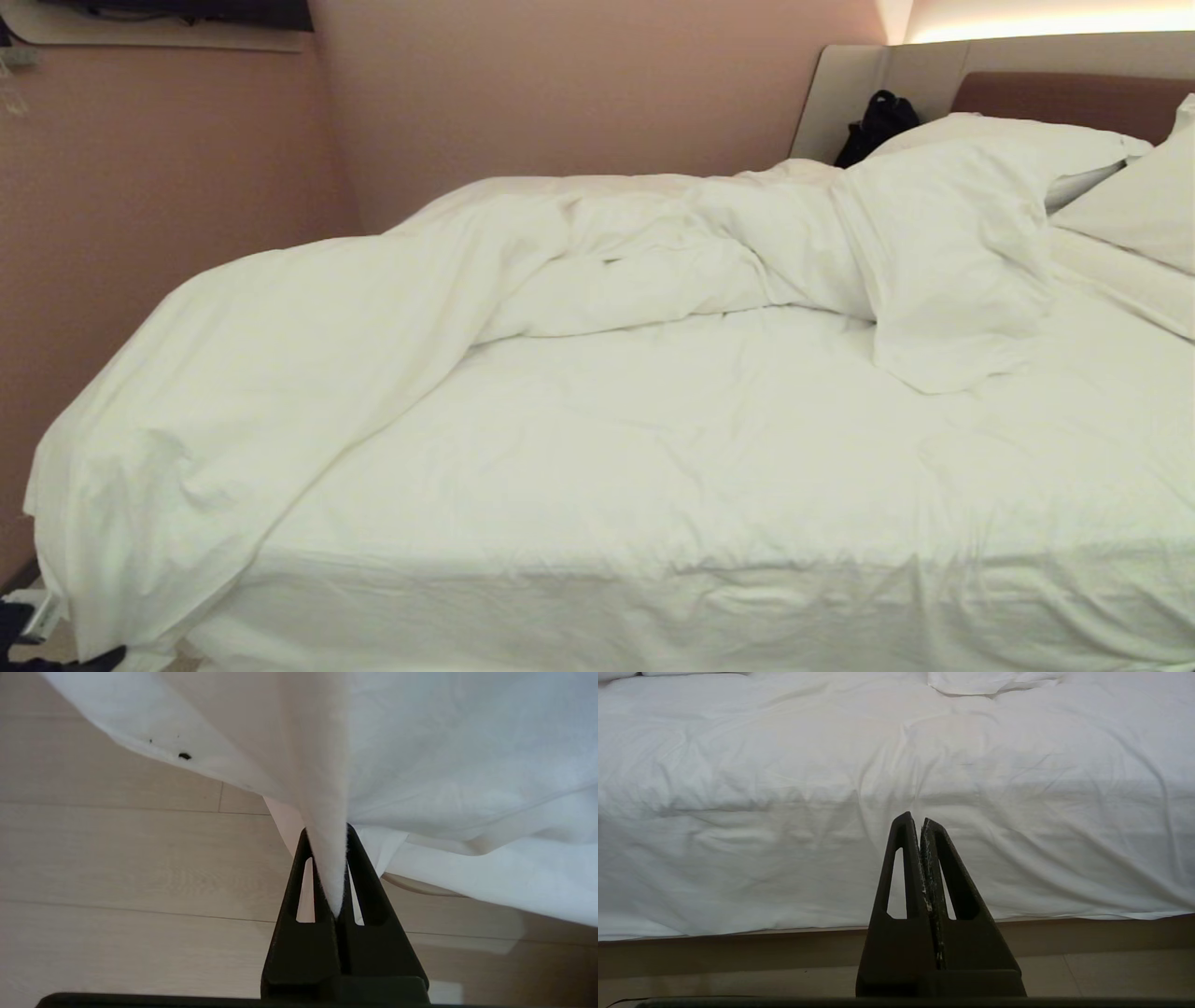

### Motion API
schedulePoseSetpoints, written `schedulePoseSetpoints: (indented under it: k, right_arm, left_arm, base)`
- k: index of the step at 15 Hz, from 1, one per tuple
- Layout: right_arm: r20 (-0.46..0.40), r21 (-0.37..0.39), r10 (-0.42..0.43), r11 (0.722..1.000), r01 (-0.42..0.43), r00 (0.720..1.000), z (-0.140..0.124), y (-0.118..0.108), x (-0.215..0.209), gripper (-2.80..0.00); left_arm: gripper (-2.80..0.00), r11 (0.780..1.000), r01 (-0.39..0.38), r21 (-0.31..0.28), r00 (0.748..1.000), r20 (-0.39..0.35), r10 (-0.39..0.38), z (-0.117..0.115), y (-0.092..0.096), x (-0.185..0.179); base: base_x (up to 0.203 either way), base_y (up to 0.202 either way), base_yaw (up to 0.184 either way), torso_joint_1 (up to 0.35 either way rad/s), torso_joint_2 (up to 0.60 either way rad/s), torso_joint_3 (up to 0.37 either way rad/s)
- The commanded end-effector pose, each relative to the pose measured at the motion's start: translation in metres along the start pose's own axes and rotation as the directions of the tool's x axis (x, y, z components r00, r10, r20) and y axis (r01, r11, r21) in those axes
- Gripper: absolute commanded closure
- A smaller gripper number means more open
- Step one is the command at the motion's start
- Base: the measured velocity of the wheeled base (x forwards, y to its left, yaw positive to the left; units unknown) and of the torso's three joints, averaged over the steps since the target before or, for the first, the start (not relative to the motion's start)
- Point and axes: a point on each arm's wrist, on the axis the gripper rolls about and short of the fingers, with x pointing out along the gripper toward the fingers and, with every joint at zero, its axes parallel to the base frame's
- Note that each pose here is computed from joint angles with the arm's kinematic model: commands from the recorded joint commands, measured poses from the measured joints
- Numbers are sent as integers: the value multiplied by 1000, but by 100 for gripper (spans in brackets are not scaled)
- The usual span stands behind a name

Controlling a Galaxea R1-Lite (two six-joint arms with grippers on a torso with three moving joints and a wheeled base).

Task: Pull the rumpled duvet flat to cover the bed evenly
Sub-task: Flatten the corners of the folded blanket

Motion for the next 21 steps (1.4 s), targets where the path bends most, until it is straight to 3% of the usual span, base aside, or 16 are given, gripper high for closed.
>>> schedulePoseSetpoints:
  k: [1, 5, 9, 12, 15, 17, 19, 21]
  right_arm:
    - [1, 0, 0, 1000, 0, 1000, 0, 0, 0, 0]
    - [1, 0, 0, 1000, 0, 1000, 0, 0, 0, 0]
    - [1, 0, 0, 1000, 0, 1000, 0, 0, 0, 0]
    - [1, 0, 0, 1000, 0, 1000, 0, 0, 0, 0]
    - [1, 0, 0, 1000, 0, 1000, 0, 0, 0, 0]
    - [1, 0, 0, 1000, 0, 1000, 0, 0, 0, 0]
    - [1, 0, 0, 1000, 0, 1000, 0, 0, 0, 0]
    - [1, 0, 0, 1000, 0, 1000, 0, 0, 0, 0]
  left_arm:
    - [0, 1000, -8, -14, 1000, 20, 8, 6, 2, -2]
    - [0, 987, -34, -154, 996, 75, 46, 26, 9, -13]
    - [0, 970, -102, -221, 981, 142, 135, 47, 19, -41]
    - [0, 951, -161, -263, 956, 200, 217, 64, 29, -66]
    - [0, 933, -222, -282, 917, 265, 298, 82, 36, -93]
    - [0, 915, -274, -297, 868, 332, 368, 102, 44, -119]
    - [0, 894, -292, -340, 846, 344, 408, 109, 52, -133]
    - [0, 864, -335, -375, 796, 379, 473, 136, 62, -170]
  base:
    - [0, 0, 0, 0, 0, 0]
    - [0, 0, 0, 0, 0, 0]
    - [0, 0, 0, 0, 0, 0]
    - [0, 0, 0, 0, 0, 0]
    - [0, 0, 0, 0, 0, 0]
    - [0, 0, 0, 0, 0, 0]
    - [0, 0, 0, 0, 0, 0]
    - [0, 0, 0, 0, 0, 0]
